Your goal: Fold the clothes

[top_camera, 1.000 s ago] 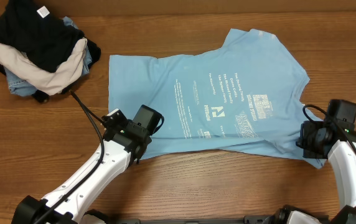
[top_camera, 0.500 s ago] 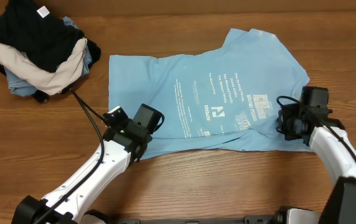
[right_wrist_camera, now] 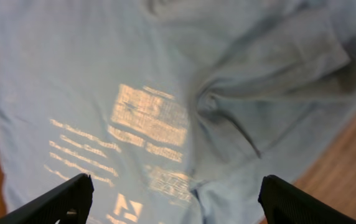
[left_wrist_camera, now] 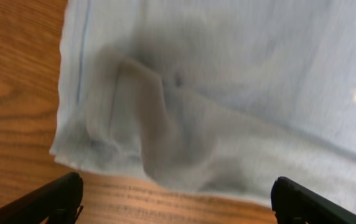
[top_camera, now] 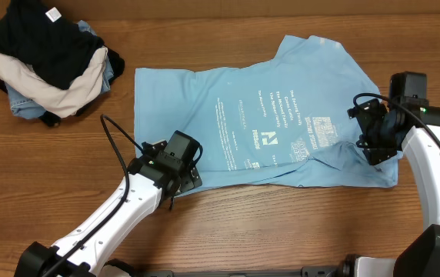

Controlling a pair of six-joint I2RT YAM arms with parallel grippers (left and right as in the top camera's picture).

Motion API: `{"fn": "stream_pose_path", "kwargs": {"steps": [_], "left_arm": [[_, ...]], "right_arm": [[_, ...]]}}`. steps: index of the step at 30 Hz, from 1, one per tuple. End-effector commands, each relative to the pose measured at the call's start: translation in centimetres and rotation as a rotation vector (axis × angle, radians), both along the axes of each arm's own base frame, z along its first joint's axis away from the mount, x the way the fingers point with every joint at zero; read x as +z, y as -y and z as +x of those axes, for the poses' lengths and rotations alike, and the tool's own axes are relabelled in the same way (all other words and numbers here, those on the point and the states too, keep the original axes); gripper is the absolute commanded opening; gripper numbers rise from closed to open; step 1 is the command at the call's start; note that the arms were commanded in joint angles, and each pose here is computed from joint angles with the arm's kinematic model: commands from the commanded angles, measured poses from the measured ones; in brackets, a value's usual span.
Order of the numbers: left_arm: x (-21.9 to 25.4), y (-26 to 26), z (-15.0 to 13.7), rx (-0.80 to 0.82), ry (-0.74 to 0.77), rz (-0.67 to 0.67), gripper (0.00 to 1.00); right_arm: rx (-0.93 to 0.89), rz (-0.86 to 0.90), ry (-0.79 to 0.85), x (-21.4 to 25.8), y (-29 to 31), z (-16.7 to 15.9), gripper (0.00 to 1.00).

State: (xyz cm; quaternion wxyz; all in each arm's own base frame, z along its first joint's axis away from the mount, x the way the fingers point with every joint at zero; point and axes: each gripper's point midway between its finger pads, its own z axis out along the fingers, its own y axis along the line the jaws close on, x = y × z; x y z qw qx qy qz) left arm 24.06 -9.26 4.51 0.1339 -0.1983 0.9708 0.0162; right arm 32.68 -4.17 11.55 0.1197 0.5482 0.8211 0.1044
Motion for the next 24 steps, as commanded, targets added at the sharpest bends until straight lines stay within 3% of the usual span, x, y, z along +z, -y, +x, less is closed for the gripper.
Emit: {"fn": "stream_pose_path", "kwargs": {"steps": [1,10,17,19,24], "left_arm": [[-0.2,1.7,-1.6,-0.054,-0.091,-0.085,0.95],[-3.1,3.1,-0.5,-0.007,-0.13,-0.126,0.87],[-2.3,2.7,1.3,-0.006,-0.09,-0.138,0.74],[-1.7,2.7,2.1,-0.018,-0.061,-0.129,0.67],[-1.2,1.4,3.8,0.006,-0.003,-0.09,0.3]], "right_arm": [[0.011,0.015,-0.043,0.4,-0.3,-1.2,0.9],[0.024,0.037,-0.099,0.1,-0.8,-2.6,0.91],[0.033,0.012,-0.093,0.1,-0.4,-2.4,0.91],[0.033,0.005,-0.098,-0.1,-0.3,-2.5,0.92],[0.033,0.005,-0.109,-0.1,-0.3,-2.8,0.92]]}}
